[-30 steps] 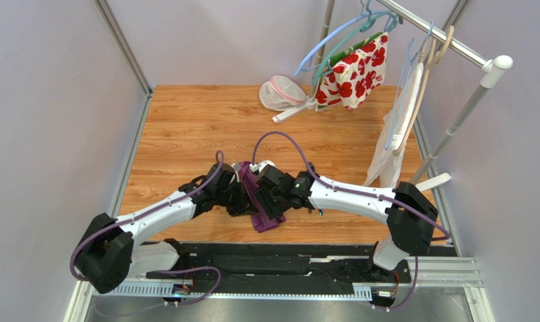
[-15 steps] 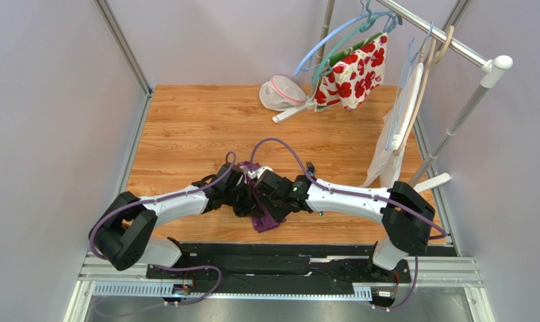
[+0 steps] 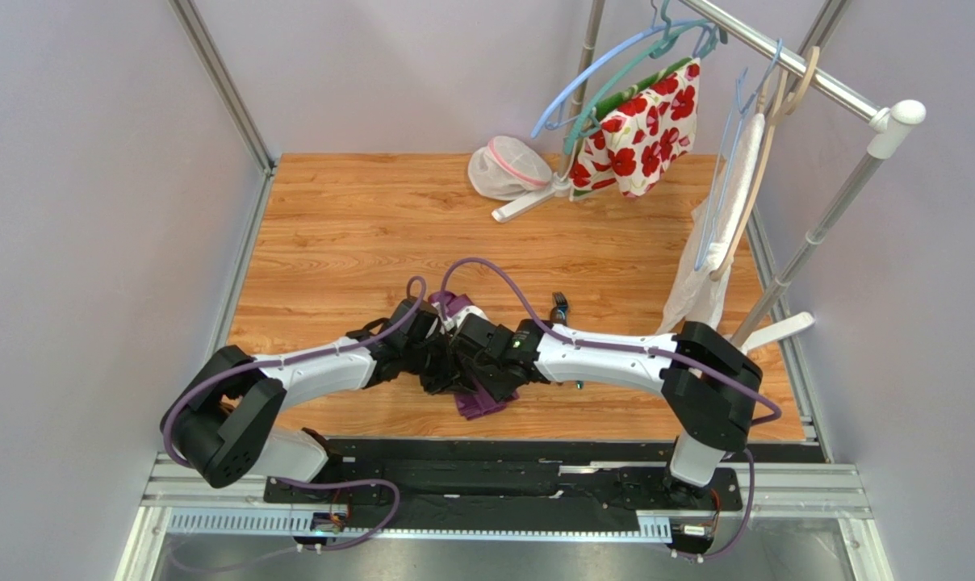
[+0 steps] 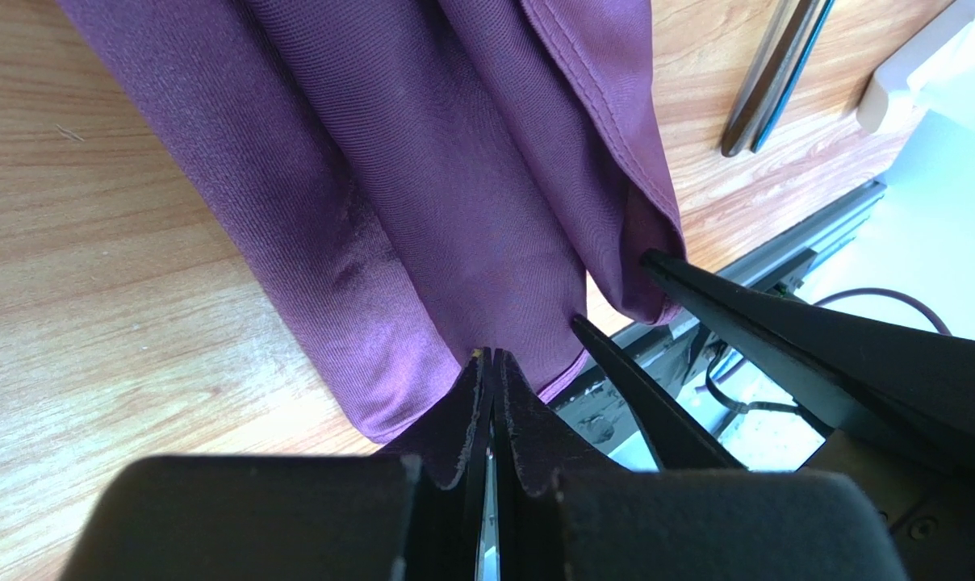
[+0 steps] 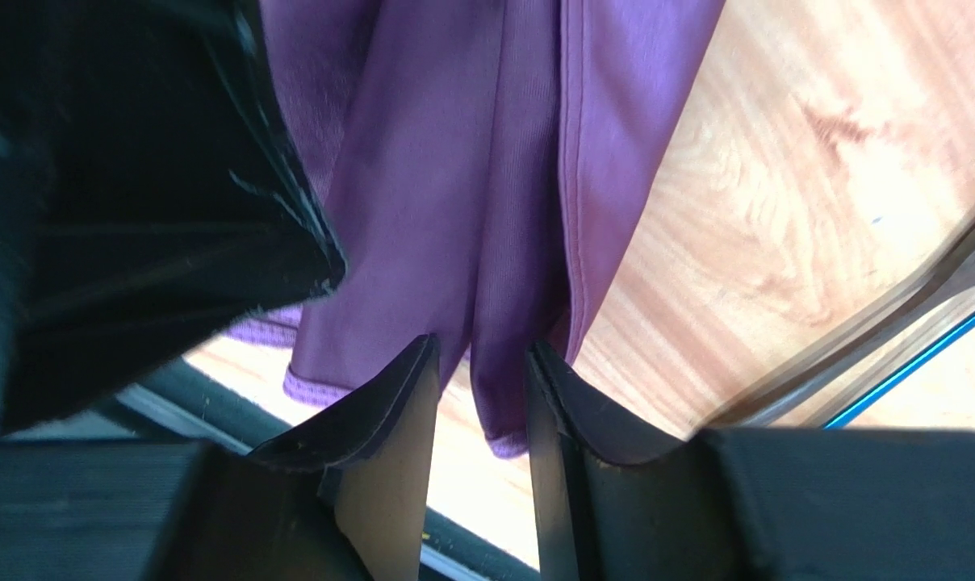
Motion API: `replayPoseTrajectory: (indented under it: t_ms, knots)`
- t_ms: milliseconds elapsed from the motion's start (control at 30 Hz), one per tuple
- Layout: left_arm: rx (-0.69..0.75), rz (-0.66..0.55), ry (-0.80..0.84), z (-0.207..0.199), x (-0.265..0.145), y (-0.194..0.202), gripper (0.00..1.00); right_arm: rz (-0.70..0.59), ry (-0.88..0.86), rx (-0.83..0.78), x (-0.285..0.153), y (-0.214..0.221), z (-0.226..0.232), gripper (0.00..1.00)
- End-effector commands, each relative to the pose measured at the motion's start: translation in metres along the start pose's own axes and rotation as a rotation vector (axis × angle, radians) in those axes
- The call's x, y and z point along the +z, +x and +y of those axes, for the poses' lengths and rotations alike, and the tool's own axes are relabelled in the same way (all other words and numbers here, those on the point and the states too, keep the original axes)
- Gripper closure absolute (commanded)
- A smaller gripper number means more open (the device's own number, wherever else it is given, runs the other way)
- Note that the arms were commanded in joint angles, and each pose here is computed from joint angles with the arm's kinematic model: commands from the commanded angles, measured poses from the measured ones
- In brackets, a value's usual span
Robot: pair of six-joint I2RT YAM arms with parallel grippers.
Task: Fold the napkin into a case and place the utensils inside
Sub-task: Stuff the top corner of the smaller-rectangle-folded napkin at the center of the board.
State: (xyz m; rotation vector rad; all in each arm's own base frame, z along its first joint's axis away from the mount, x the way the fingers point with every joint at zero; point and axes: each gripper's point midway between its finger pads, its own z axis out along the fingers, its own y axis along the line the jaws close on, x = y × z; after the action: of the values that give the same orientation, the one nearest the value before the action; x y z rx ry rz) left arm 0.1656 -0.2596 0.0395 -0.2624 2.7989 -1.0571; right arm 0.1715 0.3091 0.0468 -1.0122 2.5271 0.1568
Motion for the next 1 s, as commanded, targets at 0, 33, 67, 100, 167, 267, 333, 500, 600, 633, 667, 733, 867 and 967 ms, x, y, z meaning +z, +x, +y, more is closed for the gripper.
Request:
replayPoseTrajectory:
  t_ms: [0,33,67,100,167,267,333,500,600,633,667,733,867,967]
  knots:
    - [0.018,-0.003,0.030,-0.006,0.001,0.000,0.95,-0.040,0.050,-0.046,0.001,-0.019,-0.003,0.66]
    - [0.019,-0.001,0.030,-0.006,0.001,0.000,0.95,-0.038,0.060,-0.050,0.002,-0.019,-0.004,0.68]
    - [0.017,-0.002,0.029,-0.005,0.001,0.000,0.95,-0.037,0.065,-0.052,0.003,-0.019,-0.004,0.73]
    - [0.018,-0.001,0.028,-0.005,0.000,0.001,0.95,-0.038,0.069,-0.054,0.003,-0.020,-0.004,0.76]
    - [0.026,-0.004,0.027,-0.006,-0.001,0.000,0.95,-0.031,0.080,-0.062,0.005,-0.019,-0.006,0.83]
    - [0.028,-0.004,0.027,-0.006,-0.003,0.001,0.95,-0.024,0.093,-0.069,0.006,-0.019,-0.007,0.91]
    - [0.031,-0.006,0.017,-0.004,-0.004,0.002,0.95,-0.030,0.098,-0.071,0.003,-0.021,-0.006,0.98]
    - [0.030,-0.004,0.002,0.004,-0.002,0.003,0.95,-0.045,0.102,-0.091,-0.012,-0.031,-0.002,1.00]
    - [0.027,0.000,-0.008,0.008,0.002,0.005,0.95,-0.056,0.080,-0.083,-0.024,-0.037,0.005,1.00]
    - [0.025,0.001,-0.012,0.011,0.003,0.005,0.95,-0.052,0.043,-0.080,-0.026,-0.037,0.012,1.00]
    - [0.021,0.000,-0.011,0.011,0.004,0.005,0.96,-0.056,0.021,-0.072,-0.027,-0.039,0.016,1.00]
    - [0.014,-0.005,-0.017,0.015,0.005,0.005,0.96,-0.054,-0.046,-0.044,-0.025,-0.039,0.030,1.00]
    - [0.011,-0.016,-0.019,0.017,0.005,0.005,0.96,-0.033,-0.130,0.004,-0.014,-0.035,0.050,1.00]
    - [0.005,-0.019,-0.018,0.019,0.004,0.007,0.97,-0.034,-0.173,0.037,-0.008,-0.038,0.061,1.00]
